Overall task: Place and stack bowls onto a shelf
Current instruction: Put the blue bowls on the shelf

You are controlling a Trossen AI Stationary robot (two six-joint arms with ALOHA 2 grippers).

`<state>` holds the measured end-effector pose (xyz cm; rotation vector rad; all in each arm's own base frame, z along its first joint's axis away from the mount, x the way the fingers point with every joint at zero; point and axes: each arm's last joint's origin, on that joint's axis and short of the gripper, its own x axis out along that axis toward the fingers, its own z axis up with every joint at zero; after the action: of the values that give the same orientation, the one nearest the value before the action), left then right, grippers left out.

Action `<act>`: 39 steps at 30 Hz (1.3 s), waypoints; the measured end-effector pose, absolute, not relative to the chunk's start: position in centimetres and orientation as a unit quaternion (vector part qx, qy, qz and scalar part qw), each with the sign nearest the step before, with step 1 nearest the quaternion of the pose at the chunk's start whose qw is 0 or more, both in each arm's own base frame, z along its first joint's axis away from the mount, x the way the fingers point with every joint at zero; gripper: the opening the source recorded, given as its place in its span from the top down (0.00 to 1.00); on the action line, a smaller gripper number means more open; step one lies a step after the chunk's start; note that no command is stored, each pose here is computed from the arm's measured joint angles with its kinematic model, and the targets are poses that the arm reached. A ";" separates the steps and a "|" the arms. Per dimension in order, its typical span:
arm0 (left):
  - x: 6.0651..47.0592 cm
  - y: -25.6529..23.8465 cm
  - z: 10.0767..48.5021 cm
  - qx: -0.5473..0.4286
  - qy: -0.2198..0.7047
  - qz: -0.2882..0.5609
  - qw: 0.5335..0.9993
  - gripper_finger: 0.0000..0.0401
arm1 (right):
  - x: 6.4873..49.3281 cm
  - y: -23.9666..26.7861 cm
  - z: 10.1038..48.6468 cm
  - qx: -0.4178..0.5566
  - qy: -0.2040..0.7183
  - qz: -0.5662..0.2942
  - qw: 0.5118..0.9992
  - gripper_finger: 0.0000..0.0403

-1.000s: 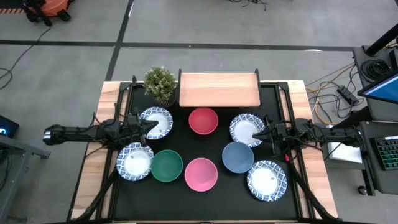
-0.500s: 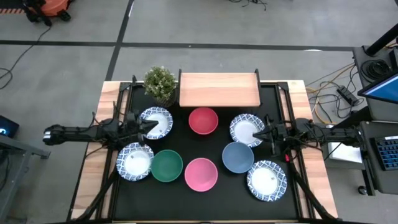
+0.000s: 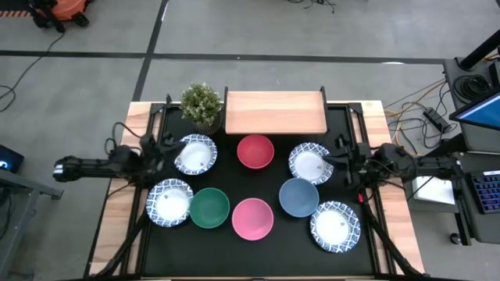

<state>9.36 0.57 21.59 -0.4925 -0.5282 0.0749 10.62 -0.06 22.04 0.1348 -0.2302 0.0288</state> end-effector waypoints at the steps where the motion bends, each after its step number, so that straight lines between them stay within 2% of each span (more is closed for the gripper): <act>1: 9.3 0.4 21.9 -0.237 -0.269 0.011 0.934 1.00 | 10.9 -0.1 22.7 0.075 -0.108 0.015 0.991 0.98; 3: 9.1 0.2 22.4 -0.226 -0.289 -0.036 0.930 1.00 | 11.5 -0.1 24.2 0.093 -0.091 0.014 0.991 0.98; 6: 8.9 0.1 22.9 -0.217 -0.314 -0.065 0.922 1.00 | 12.7 -0.1 26.4 0.106 -0.034 0.010 0.994 0.98; 12: 9.3 0.1 23.0 -0.198 -0.316 -0.052 0.926 1.00 | 14.4 -0.1 30.4 0.114 0.106 -0.006 0.988 0.98; 17: 9.7 0.2 22.9 -0.188 -0.320 -0.019 0.928 1.00 | 15.0 -0.1 32.2 0.115 0.212 -0.018 0.970 0.98; 24: 11.4 0.3 24.7 -0.177 -0.274 -0.006 0.945 1.00 | 15.7 -0.1 31.3 0.118 0.337 -0.022 0.934 0.98; 30: 13.4 -0.1 26.8 -0.156 -0.178 -0.028 0.971 1.00 | 17.1 0.5 29.7 0.157 0.388 0.008 0.908 0.98; 39: 15.8 -0.3 29.4 -0.087 -0.049 -0.008 0.995 1.00 | 19.6 1.8 27.1 0.146 0.461 0.024 0.875 0.98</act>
<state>15.82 -0.29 29.42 -0.1751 -0.0991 -0.0153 19.65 1.80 27.09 0.3041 0.9623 0.0493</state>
